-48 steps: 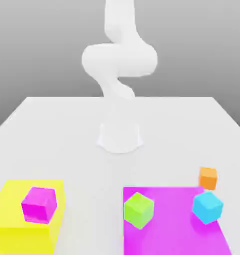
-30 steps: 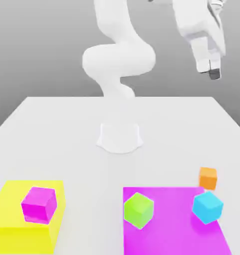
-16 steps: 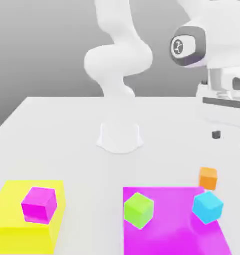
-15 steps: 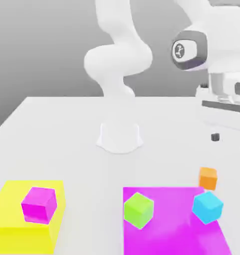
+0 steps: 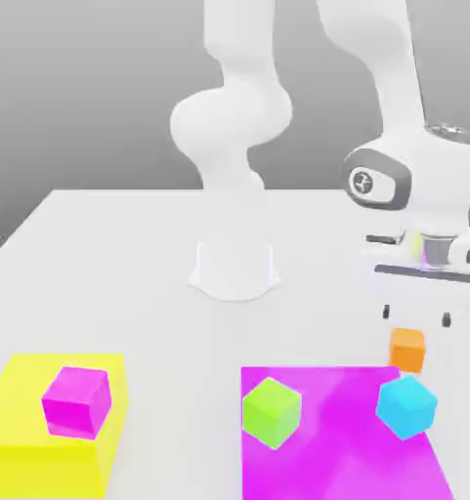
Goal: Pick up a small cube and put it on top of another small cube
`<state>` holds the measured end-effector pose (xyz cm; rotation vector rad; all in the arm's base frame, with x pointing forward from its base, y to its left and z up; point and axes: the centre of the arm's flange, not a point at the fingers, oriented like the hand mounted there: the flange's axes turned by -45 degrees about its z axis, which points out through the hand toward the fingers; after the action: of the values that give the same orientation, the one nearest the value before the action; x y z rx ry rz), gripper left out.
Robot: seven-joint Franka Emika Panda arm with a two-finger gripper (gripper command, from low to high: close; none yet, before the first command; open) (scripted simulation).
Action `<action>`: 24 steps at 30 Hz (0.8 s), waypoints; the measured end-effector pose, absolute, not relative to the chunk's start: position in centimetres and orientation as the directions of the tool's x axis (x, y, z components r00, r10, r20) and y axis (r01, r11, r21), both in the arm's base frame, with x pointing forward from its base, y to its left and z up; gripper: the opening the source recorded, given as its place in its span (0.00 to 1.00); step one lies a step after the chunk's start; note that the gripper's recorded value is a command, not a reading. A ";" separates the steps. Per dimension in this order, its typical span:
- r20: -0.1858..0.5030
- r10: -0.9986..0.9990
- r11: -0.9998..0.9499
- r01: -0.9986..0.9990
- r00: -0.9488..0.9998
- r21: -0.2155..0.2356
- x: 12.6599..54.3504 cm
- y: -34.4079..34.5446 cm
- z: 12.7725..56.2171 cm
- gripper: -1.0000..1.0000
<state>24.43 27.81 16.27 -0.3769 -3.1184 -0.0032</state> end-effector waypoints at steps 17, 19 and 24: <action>0.002 0.236 0.972 0.236 -0.972 -0.001 24.4 27.7 17.9 0.00; -0.009 0.233 0.972 0.233 -0.972 0.023 24.9 28.7 19.7 0.00; -0.038 0.284 0.958 0.282 -0.958 0.054 34.1 24.8 23.4 0.00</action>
<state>34.07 24.79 23.44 -0.4555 -3.1533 -0.0769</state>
